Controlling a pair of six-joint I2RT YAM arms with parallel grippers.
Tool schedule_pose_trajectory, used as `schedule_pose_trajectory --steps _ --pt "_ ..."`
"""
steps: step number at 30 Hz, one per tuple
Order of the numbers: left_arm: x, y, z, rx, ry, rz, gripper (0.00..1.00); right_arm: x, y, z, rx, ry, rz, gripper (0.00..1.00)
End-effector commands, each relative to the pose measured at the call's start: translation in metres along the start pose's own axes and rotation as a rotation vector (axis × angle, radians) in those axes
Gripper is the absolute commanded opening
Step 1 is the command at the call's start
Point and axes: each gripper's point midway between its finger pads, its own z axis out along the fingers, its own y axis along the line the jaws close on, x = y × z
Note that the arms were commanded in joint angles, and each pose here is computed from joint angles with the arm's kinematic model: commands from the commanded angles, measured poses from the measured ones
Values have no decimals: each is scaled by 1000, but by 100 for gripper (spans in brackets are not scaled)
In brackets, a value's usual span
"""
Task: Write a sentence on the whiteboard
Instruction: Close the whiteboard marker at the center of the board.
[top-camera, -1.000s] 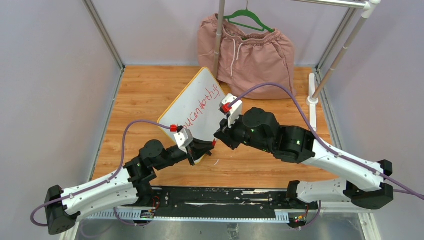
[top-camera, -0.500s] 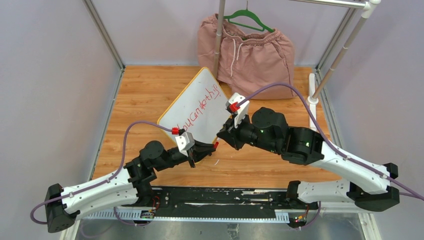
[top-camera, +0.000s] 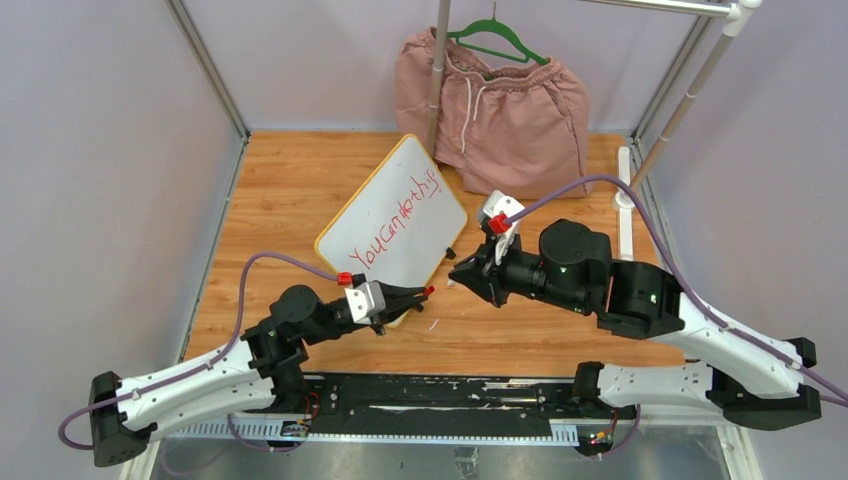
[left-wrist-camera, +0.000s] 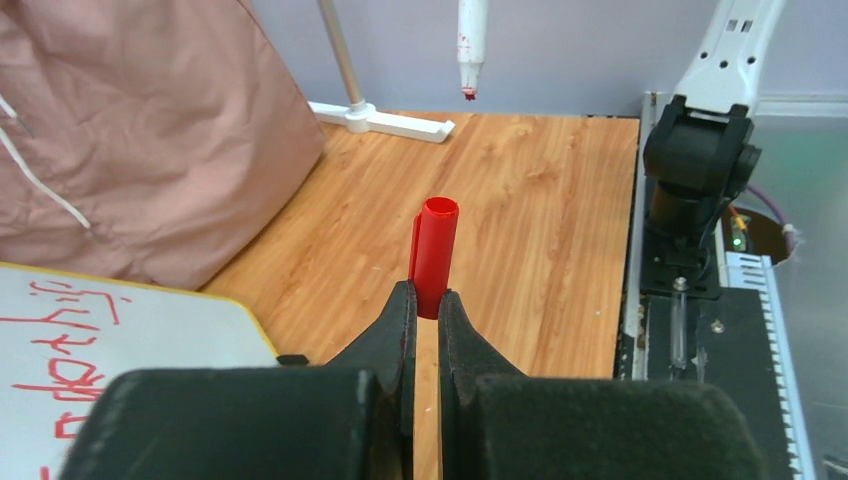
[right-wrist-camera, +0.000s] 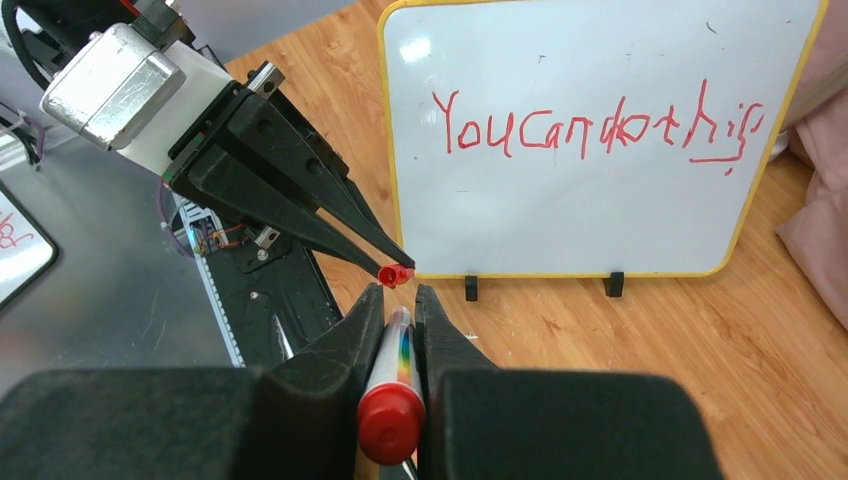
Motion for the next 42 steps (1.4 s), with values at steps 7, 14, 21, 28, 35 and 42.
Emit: schedule_pose_trajectory --steps 7,14,21,28,35,42 --pt "-8 5 1 -10 -11 70 0 5 18 11 32 -28 -189 0" --pt "-7 3 -1 -8 -14 47 0 -3 16 23 92 -100 -224 0" --pt "-8 2 -2 -7 -18 46 0 -6 8 27 152 -113 -225 0" --pt "-7 3 -2 -14 -16 45 0 -3 11 30 137 -96 -227 0" --pt "-8 8 -2 -45 -15 29 0 4 14 27 110 -75 -209 0" --pt "-7 10 -1 -56 -10 15 0 5 15 23 98 -82 -189 0"
